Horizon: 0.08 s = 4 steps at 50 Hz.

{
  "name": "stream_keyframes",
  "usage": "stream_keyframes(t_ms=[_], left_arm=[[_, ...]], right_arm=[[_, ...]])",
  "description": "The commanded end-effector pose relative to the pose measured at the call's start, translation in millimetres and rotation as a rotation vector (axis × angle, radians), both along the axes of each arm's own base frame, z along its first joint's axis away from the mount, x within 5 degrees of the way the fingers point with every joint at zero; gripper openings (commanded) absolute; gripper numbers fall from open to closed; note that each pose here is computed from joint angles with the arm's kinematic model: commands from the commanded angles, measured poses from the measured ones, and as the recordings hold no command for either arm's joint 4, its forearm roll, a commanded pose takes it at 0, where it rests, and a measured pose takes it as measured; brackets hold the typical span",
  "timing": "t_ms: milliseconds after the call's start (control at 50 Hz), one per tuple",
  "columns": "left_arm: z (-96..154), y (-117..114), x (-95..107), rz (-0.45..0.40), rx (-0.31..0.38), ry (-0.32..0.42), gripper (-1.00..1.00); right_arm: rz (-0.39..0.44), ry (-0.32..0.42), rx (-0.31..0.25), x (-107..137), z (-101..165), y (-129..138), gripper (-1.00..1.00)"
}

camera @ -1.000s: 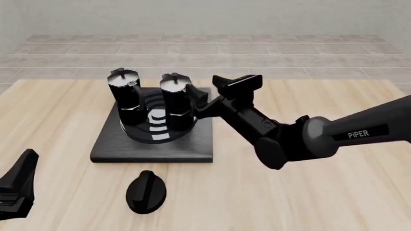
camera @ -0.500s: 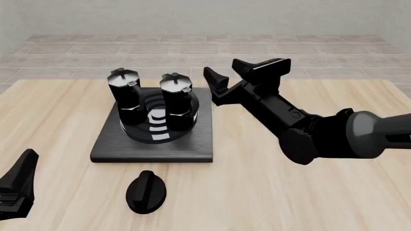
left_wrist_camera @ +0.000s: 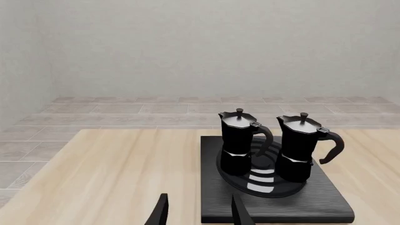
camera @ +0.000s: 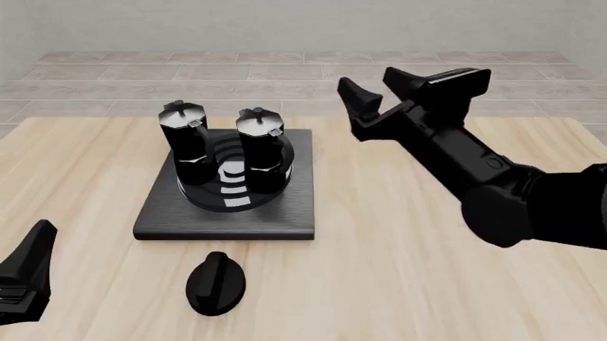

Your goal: Put both moka pots on the stove.

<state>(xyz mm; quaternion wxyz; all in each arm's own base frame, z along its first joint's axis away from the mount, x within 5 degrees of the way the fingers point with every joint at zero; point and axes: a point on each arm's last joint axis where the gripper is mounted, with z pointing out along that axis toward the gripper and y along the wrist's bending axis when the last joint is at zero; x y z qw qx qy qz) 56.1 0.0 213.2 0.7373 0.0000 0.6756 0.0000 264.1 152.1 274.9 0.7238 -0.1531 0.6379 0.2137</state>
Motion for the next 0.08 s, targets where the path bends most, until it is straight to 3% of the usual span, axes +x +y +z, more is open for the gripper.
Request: stream_keyframes(t_ms=[20, 80], left_arm=[[0.0, 0.0, 0.0, 0.000, 0.000, 0.000, 1.00], [0.0, 0.0, 0.0, 0.000, 0.000, 0.000, 1.00]], right_arm=[[-0.028, -0.014, -0.002, -13.1, 10.4, -16.3, 1.00], [-0.034, -0.021, -0.009, -13.6, 13.0, -18.1, 1.00]])
